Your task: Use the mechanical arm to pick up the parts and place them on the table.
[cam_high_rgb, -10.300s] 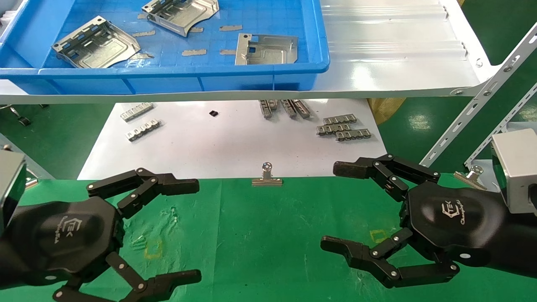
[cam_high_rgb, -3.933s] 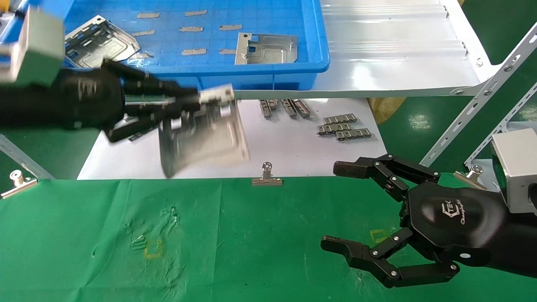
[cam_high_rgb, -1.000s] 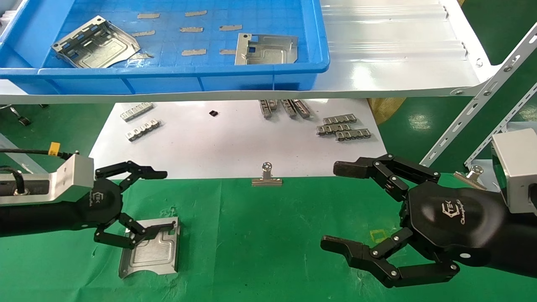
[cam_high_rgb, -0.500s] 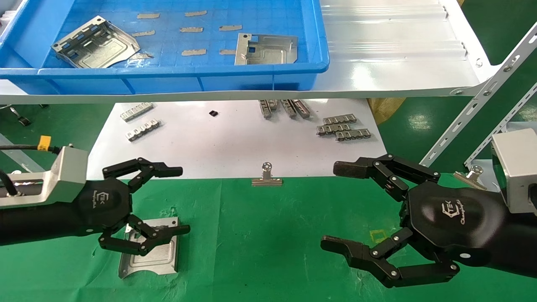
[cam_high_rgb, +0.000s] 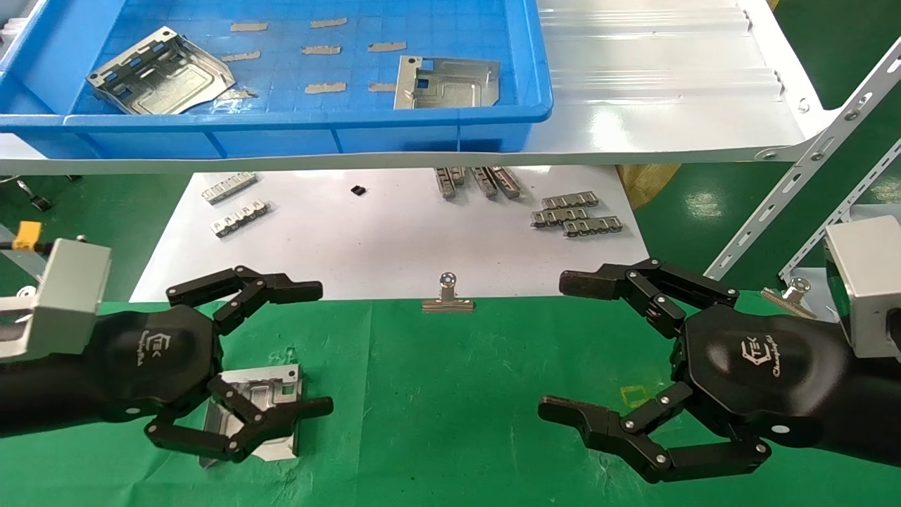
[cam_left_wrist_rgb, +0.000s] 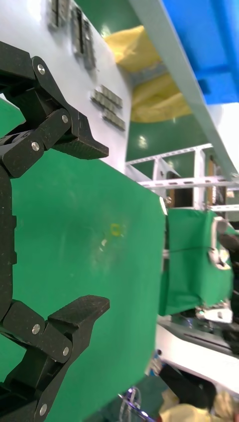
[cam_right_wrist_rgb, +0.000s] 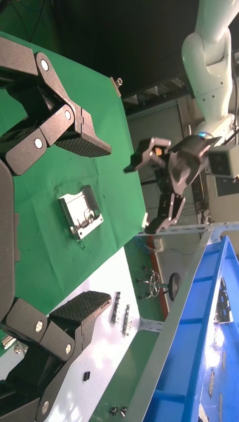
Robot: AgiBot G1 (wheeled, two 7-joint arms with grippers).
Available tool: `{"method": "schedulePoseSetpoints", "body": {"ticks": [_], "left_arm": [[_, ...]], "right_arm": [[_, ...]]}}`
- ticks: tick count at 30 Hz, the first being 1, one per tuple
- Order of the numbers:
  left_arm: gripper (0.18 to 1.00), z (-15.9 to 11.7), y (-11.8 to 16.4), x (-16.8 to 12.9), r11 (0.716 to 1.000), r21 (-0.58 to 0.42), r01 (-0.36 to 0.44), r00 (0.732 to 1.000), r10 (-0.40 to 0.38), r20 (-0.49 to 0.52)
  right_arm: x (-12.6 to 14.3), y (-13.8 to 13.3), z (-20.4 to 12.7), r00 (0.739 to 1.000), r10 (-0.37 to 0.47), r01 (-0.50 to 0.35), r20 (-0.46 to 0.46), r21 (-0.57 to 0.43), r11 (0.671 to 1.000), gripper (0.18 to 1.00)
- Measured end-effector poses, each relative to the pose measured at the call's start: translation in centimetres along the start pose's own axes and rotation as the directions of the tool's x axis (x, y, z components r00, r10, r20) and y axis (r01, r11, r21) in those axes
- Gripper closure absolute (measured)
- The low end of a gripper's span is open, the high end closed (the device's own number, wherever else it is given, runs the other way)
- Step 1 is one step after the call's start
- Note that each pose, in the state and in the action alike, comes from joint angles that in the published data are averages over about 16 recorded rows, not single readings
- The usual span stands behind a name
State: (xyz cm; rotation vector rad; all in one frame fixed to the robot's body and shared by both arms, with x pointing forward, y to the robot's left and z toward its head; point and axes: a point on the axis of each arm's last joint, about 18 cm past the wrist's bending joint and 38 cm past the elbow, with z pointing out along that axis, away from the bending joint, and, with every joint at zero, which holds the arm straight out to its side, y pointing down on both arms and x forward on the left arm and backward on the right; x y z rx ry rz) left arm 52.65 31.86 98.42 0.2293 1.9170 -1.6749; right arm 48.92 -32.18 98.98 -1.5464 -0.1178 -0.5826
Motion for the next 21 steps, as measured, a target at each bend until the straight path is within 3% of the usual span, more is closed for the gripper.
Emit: {"method": "schedulePoseSetpoints", "body": {"ticks": [21], "left_arm": [[0.183,0.2,-3.8,4.5,0.995,0.080,0.050,0.996,-0.044,-0.079]], "right_arm": [[0.0,0.0,0.0,1.000,0.000,0.000,0.000,0.000,1.000,0.178]]}}
